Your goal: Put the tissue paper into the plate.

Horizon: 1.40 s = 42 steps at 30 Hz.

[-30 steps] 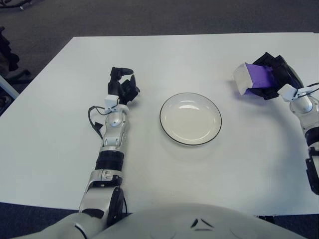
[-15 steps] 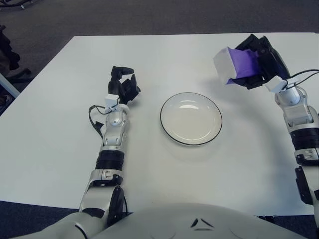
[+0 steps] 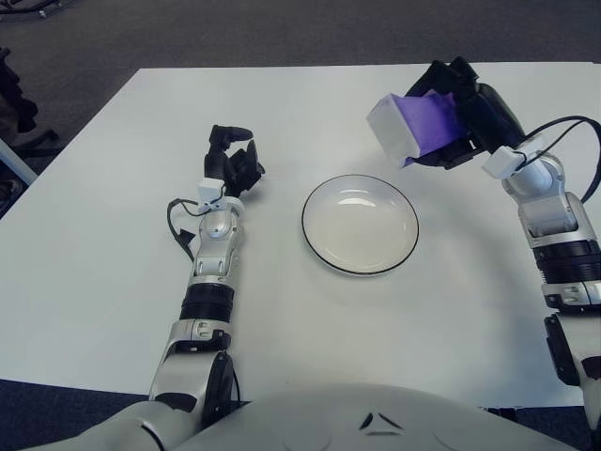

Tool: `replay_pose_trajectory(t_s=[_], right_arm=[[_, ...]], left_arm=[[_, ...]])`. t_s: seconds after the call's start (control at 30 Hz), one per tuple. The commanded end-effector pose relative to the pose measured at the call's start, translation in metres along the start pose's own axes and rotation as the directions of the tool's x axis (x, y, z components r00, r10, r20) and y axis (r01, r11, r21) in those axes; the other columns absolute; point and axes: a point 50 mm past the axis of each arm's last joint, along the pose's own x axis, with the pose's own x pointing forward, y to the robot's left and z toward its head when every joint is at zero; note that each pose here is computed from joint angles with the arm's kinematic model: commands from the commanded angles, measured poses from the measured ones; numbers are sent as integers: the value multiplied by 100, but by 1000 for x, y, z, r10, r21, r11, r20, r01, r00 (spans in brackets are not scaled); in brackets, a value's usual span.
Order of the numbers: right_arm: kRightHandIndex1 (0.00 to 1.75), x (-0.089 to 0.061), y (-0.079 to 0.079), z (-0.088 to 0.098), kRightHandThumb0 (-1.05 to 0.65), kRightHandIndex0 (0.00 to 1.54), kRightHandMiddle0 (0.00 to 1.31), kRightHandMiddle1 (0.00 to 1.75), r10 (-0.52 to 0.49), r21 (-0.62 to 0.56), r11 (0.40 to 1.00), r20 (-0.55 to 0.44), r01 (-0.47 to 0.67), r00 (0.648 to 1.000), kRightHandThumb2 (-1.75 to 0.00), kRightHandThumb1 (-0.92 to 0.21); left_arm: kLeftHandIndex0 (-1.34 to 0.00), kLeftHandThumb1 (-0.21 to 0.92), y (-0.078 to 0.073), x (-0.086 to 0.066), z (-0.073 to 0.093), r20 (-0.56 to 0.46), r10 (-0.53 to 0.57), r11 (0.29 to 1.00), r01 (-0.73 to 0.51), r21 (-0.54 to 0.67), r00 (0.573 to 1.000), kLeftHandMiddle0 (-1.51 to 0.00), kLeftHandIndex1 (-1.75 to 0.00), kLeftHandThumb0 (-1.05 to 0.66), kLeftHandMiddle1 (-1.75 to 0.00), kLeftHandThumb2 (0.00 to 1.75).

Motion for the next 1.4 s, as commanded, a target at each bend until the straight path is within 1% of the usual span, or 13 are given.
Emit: replay_pose_trajectory(t_s=[0.0,0.17,0.43,0.63,0.77,0.9,1.0,1.1,1.13,1.17,1.27,1.33,1.37], right_arm=[[175,12,2,20,0,60,54,163,26,9,1000,107,-27,994,-134,-26],[175,14,12,27,0,60,52,165,73,10,997,153,-75,986,-134,-27],[175,16,30,30,0,60,47,171,122,-4,992,212,-124,970,-136,-28],[175,15,36,30,0,60,45,174,182,18,981,235,-191,955,-137,-28],[164,14,44,30,0,57,42,174,263,44,959,240,-281,934,-123,-36],[160,13,48,32,0,53,40,175,332,37,936,246,-351,911,-115,-42],[157,12,49,33,0,49,36,175,364,27,923,252,-383,896,-104,-50],[159,10,48,34,0,44,32,168,378,9,919,260,-394,888,-90,-60],[158,9,48,35,0,44,31,164,392,-13,915,266,-403,881,-79,-66],[152,8,48,36,0,45,29,160,402,-29,912,269,-410,875,-62,-76],[143,6,47,40,0,47,25,157,435,-80,899,280,-430,856,-43,-87],[141,6,46,42,0,47,23,158,452,-107,891,284,-441,845,-39,-89],[115,6,46,43,-15,44,23,131,459,-118,888,285,-445,841,-30,-89]], left_arm=[[-30,76,19,-52,-62,-265,56,998,-47,40,963,-86,-175,-37,-175,73],[-30,76,18,-52,-63,-266,55,998,-46,40,962,-86,-175,-37,-175,73],[-30,76,17,-52,-63,-265,54,998,-45,40,963,-87,-175,-37,-175,73],[-30,76,15,-53,-62,-265,52,998,-43,40,963,-87,-175,-37,-175,73],[-30,75,14,-53,-62,-266,50,998,-41,40,963,-87,-175,-37,-175,74],[-30,75,13,-54,-62,-265,47,999,-39,38,963,-87,-175,-37,-175,74],[-30,75,12,-55,-61,-265,42,999,-36,27,963,-87,-175,-37,-175,74],[-30,76,10,-55,-60,-265,39,999,-35,21,964,-87,-175,-37,-175,73],[-30,76,10,-55,-60,-265,38,999,-34,19,964,-87,-175,-37,-175,73],[-30,76,10,-55,-59,-265,37,999,-33,18,964,-87,-175,-37,-175,73],[-30,77,9,-55,-58,-265,36,999,-32,17,963,-87,-175,-37,-175,72],[-29,77,9,-55,-58,-266,35,999,-32,17,963,-87,-175,-37,-175,72],[-29,77,9,-55,-58,-267,35,999,-32,17,963,-87,-175,-37,-175,72]])
